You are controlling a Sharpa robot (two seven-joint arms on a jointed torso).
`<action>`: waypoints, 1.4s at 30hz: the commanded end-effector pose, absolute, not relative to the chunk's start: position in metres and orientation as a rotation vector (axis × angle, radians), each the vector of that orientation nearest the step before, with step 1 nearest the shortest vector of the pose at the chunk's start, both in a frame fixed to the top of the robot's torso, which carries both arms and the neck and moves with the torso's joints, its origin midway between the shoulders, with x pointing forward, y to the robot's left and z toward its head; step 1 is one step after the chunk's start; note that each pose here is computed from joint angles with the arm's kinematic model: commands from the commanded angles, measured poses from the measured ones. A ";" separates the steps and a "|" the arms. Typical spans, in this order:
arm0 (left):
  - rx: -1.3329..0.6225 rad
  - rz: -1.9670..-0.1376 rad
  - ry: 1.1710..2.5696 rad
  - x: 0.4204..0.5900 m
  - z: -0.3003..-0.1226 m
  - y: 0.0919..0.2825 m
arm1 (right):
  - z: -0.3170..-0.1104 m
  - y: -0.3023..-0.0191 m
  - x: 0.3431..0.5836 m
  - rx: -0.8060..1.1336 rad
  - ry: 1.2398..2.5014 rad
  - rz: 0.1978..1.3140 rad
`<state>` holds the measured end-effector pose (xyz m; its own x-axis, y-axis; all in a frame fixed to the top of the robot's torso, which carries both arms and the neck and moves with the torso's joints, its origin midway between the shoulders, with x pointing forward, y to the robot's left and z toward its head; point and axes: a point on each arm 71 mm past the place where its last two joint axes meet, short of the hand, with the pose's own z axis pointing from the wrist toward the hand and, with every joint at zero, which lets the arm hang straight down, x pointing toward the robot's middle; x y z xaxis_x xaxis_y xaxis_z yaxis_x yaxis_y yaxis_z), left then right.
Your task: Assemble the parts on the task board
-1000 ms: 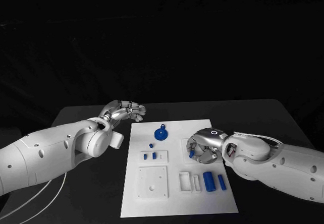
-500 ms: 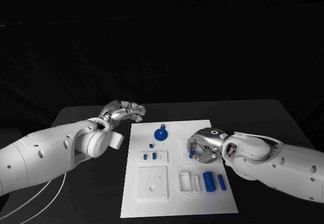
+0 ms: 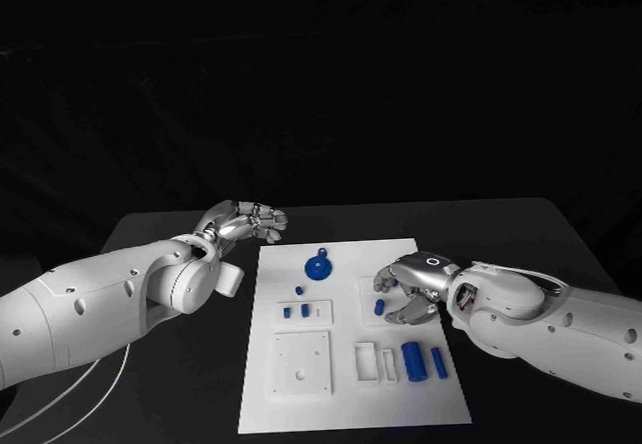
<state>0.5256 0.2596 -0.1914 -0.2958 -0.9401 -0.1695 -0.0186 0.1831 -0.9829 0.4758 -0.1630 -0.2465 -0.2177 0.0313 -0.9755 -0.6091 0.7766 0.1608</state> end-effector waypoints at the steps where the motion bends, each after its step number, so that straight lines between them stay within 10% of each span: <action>1: -0.947 -1.281 1.533 0.526 -0.190 0.259 | -0.244 -0.168 0.477 -0.439 1.679 0.607; 42: -0.945 -1.286 1.537 0.526 -0.190 0.256 | -0.244 -0.170 0.507 -0.440 1.636 0.448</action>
<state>0.5258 0.2591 -0.1915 -0.2970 -0.9399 -0.1685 -0.0193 0.1824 -0.9830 0.5076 -0.1707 -0.2419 -0.0976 0.0038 -0.9952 -0.5205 0.8521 0.0543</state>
